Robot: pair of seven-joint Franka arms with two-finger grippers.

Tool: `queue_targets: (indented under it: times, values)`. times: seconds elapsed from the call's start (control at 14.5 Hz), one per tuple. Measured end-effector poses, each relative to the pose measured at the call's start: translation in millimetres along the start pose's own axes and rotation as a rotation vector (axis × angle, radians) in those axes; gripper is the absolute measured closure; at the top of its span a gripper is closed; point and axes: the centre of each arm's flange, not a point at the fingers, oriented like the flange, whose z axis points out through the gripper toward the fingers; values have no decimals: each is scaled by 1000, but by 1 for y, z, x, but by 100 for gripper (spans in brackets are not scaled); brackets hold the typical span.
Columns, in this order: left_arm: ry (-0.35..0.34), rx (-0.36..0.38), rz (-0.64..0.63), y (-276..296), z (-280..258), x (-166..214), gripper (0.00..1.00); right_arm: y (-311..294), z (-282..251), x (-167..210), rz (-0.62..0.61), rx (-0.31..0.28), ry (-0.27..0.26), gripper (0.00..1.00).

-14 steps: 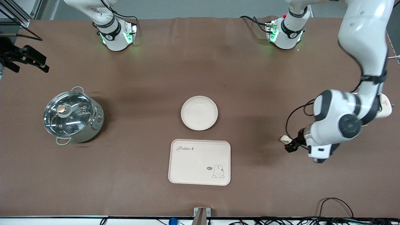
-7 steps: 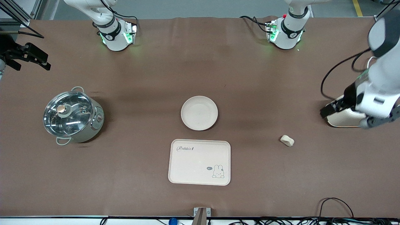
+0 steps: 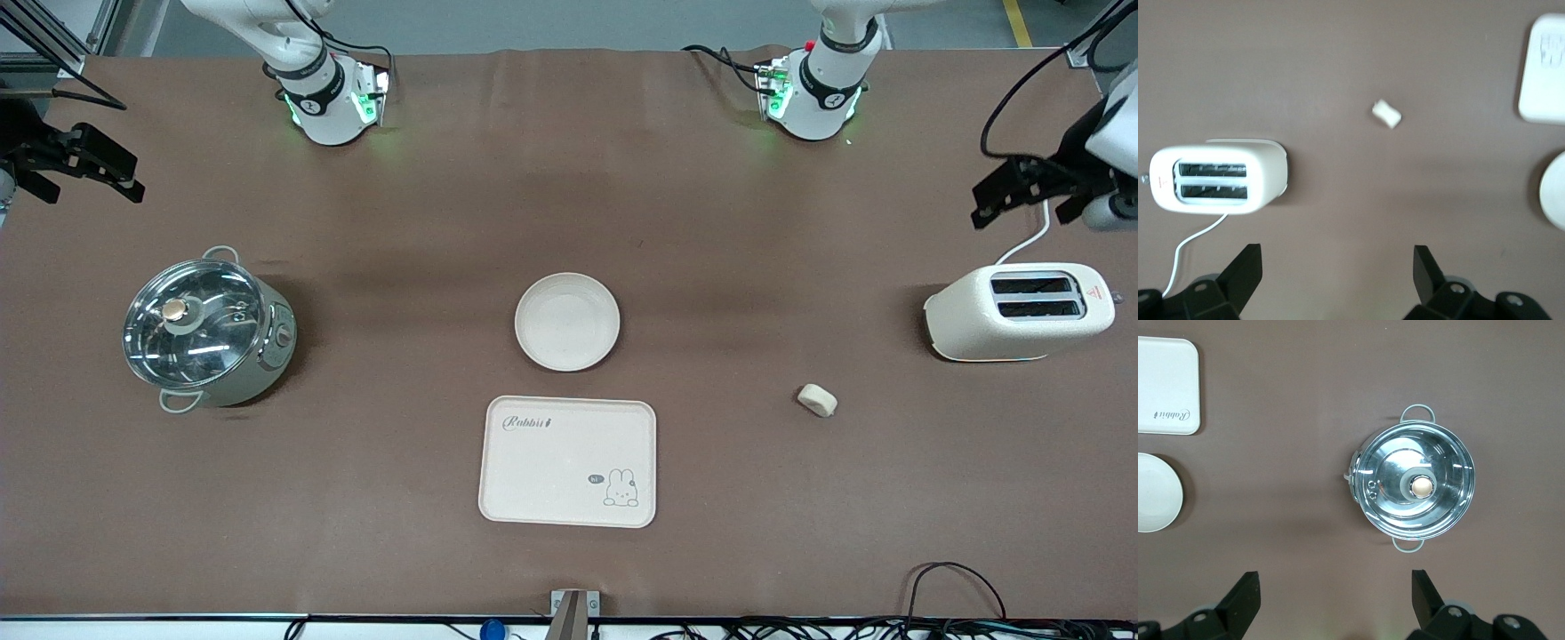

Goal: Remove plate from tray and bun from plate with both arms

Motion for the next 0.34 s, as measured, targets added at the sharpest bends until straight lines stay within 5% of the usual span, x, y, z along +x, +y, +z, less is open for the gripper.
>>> queue_targets:
  times: [0.34]
  values:
    - [-5, 4, 69, 24, -18, -38, 0, 0, 3, 2, 1, 0, -7, 0]
